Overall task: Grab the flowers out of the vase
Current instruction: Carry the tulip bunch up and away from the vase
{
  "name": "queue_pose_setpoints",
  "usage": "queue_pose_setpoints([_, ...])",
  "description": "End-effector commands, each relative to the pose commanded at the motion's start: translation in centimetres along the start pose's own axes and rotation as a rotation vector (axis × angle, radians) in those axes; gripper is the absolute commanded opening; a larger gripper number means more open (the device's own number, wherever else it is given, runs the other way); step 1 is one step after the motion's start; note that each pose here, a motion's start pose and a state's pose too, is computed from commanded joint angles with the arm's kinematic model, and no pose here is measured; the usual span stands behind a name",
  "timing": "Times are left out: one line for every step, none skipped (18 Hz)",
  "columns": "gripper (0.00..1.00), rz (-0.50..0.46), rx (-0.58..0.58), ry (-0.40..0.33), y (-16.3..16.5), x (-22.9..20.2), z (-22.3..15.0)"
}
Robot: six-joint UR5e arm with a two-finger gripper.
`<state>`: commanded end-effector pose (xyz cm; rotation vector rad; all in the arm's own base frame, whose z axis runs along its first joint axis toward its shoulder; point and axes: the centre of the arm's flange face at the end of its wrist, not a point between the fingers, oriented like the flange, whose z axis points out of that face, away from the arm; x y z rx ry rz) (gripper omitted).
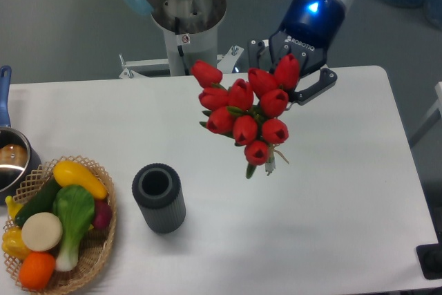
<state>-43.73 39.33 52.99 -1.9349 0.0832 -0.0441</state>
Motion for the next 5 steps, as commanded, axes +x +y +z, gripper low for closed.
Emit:
queue_pose_setpoints([0.26, 0.000, -0.001, -0.001, 0.01, -0.07, 0.02])
queue_pose_setpoints([0.26, 0.000, -0.001, -0.001, 0.01, -0.07, 0.02])
queue_pose_setpoints([0.26, 0.000, -0.001, -0.001, 0.01, -0.07, 0.02])
queue_pose_setpoints([0.26, 0.000, -0.002, -0.002, 0.03, -0.08, 0.02])
queue_pose_setpoints([0.26, 0.000, -0.002, -0.002, 0.03, -0.08, 0.02])
